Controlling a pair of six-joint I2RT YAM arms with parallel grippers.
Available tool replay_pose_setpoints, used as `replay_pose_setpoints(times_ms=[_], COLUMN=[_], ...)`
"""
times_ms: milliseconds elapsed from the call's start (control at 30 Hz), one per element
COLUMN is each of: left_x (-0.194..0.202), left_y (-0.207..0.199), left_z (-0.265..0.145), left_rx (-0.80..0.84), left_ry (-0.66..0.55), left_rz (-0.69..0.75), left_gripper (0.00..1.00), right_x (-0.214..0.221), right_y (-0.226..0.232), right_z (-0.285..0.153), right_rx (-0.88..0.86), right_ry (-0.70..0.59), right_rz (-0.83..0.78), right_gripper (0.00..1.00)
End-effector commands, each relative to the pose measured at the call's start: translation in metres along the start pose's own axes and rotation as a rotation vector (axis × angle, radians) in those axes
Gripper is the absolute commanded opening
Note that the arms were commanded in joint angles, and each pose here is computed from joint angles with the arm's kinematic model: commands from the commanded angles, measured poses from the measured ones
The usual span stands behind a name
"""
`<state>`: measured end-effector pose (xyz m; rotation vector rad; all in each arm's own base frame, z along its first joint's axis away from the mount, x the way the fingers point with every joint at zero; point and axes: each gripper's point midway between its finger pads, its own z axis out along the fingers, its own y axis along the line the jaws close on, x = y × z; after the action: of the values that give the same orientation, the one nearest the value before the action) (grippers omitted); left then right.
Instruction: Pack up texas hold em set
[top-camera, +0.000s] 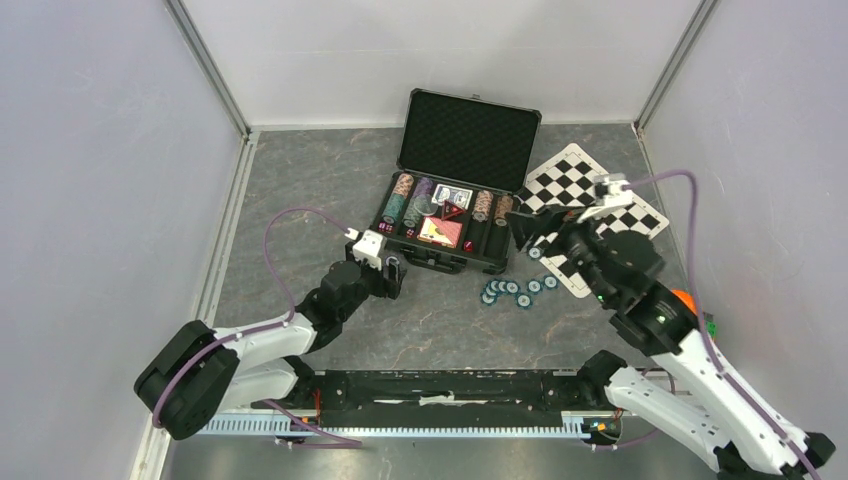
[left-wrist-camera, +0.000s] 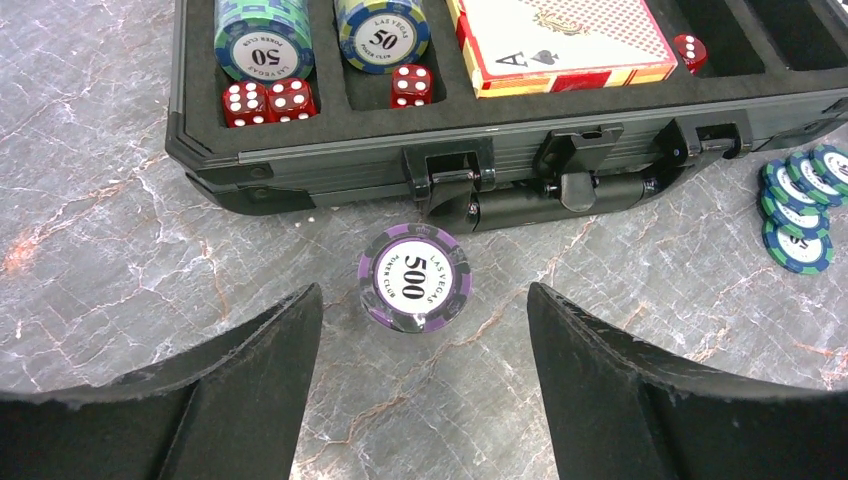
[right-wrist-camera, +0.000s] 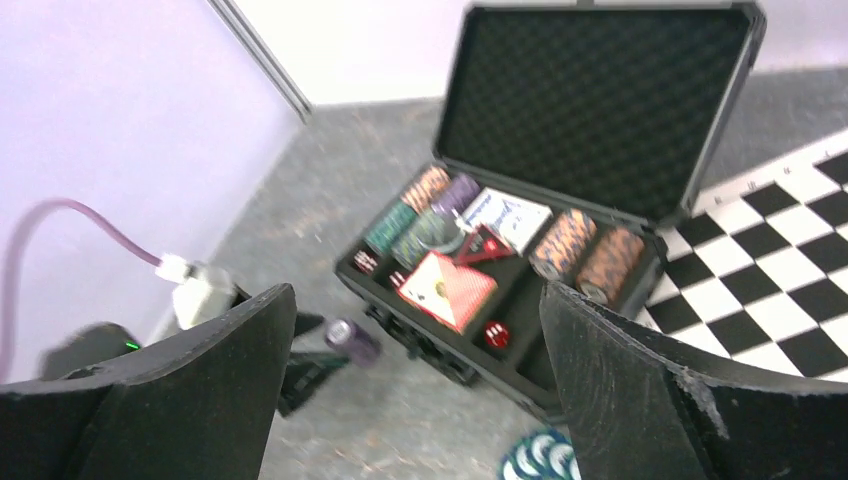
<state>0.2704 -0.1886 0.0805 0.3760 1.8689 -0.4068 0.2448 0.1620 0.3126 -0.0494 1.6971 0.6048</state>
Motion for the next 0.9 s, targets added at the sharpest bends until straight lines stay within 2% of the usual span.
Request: replay_pose_setpoints(times_ms=[0,200,333,567,767,867], left_x=[-0.019,-0.026,-0.027,-0.029,-0.027,-0.027], left_y=[-0.004,-0.012,-0.012,-0.008,-0.008,-0.008], left_z=[0.002,0.004,0.001,-0.003,-0.003,-0.002], left_rx=[0.022,0.062,0.061,0.046,0.046,0.047], left_ry=[-0.068,-0.075,-0.080,-0.088,-0.082,-0.082], left_rz=[0.045,0.050,0.048,0.056,0.056,0.056], left_gripper=[0.80,0.80,0.80,0.80,0.80,0.80], right_x=[-0.035,-0.055,-0.058,-0.047,-0.048,-0.047], right_y=[0.011,0.024,0.011,0.016,0.014,0.016], right_z=[-0.019,-0.042,-0.053,-0.039,-0.046,-0.044], right_rx=[-0.022,-0.146,-0.122,-0.111,-0.124,-0.129], right_ry=[-0.080,-0.210,-0.296,-0.202,-0.232,-0.218], right_rz=[0.120,0.152,0.190,0.162,0.150,0.122], right_gripper=[0.98,0.98,0.98,0.98,0.92,0.98])
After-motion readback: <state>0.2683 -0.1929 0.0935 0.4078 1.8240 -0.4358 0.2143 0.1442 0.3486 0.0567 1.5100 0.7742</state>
